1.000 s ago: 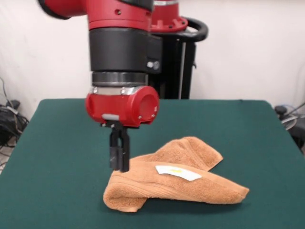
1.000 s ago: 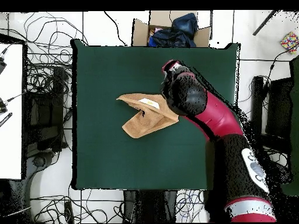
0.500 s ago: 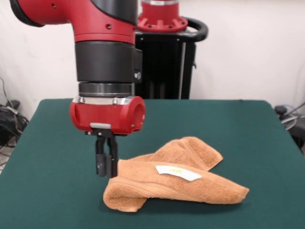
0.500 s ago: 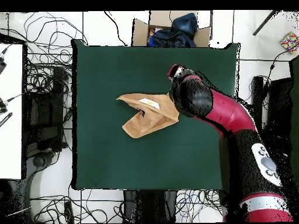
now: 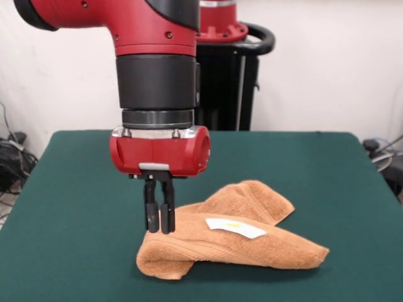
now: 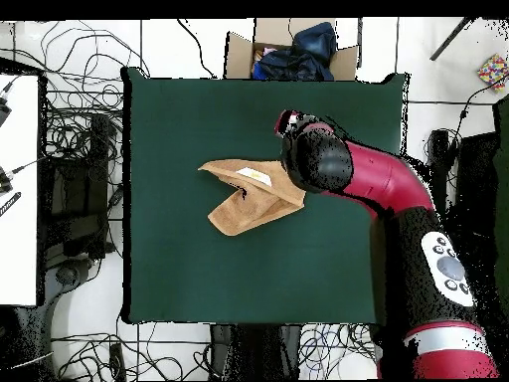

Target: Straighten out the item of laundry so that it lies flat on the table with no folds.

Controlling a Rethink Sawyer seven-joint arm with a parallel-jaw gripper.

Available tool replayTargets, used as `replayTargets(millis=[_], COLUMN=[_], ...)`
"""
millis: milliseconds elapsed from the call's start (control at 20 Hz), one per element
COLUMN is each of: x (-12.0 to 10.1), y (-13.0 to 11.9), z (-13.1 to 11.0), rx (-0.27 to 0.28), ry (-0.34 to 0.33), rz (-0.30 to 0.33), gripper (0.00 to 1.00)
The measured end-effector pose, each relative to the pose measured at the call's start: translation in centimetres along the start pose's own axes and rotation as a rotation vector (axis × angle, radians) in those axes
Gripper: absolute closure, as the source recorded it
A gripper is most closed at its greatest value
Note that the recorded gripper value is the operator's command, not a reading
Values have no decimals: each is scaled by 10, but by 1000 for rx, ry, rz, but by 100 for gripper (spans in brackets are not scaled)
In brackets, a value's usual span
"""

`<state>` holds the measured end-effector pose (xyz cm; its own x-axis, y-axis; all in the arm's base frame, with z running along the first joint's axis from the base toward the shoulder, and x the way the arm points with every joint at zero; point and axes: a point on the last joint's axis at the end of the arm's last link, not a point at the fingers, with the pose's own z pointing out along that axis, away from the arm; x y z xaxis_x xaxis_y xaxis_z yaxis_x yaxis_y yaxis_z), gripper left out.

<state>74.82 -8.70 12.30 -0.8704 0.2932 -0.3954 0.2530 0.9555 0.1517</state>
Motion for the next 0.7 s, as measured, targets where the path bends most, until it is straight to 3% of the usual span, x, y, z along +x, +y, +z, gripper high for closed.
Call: replayTargets(millis=[300,550,700], x=[1,15,21], y=[28,80,111], z=[-2,-12,-22], rx=[22,51,65], ry=[-12,-13,-21], rz=[-56,-124,-125], gripper=[100,100,100])
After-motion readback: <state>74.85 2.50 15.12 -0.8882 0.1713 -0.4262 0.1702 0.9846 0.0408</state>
